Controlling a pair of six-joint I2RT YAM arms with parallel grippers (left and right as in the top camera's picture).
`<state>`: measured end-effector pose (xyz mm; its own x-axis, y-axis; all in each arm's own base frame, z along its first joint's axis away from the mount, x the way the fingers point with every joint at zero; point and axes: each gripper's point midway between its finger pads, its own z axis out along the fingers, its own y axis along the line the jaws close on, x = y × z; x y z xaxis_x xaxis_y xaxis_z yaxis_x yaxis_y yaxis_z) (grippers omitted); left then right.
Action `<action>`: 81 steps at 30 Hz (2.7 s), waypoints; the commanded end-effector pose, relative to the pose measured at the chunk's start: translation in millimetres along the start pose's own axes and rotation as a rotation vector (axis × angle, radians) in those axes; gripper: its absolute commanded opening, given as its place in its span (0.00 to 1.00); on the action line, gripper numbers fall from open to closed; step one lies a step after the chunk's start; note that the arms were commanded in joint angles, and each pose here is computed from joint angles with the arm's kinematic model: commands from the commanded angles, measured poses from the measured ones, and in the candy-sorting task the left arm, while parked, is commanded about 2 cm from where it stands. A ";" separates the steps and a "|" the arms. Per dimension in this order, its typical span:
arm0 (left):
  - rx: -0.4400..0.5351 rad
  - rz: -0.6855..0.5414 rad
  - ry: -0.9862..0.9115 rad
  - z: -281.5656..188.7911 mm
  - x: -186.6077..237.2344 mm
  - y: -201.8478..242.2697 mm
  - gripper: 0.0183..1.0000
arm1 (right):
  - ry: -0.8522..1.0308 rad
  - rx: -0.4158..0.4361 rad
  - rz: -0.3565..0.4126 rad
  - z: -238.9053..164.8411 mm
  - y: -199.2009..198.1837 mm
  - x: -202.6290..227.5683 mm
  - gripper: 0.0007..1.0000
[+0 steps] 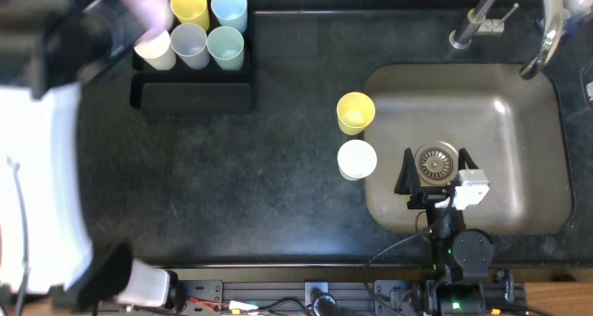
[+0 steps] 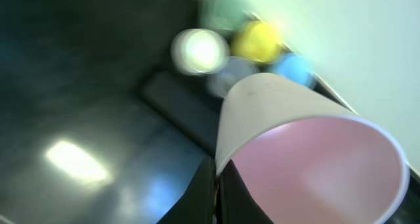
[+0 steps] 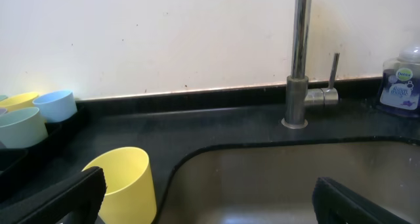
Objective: Store Cups
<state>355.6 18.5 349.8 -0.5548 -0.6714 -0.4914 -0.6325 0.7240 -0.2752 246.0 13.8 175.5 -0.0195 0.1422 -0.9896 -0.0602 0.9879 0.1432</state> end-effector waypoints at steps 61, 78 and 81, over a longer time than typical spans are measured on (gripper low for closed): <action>-0.179 -0.244 0.380 241.8 69.0 106.4 0.02 | 0.003 -0.010 -0.007 0.4 1.8 4.0 1.00; 0.043 -0.084 0.244 181.7 31.0 41.3 1.00 | 0.003 -0.010 -0.007 0.4 1.8 4.0 1.00; 0.169 0.090 0.192 149.8 32.1 -17.5 1.00 | 0.003 -0.010 -0.007 0.4 1.7 4.0 1.00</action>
<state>403.8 62.7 138.3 -0.6019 -0.7768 -0.1854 -0.7256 0.6289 -0.2794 246.1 13.9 175.2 -0.0203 0.1426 -0.9896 -0.0604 0.9878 0.1435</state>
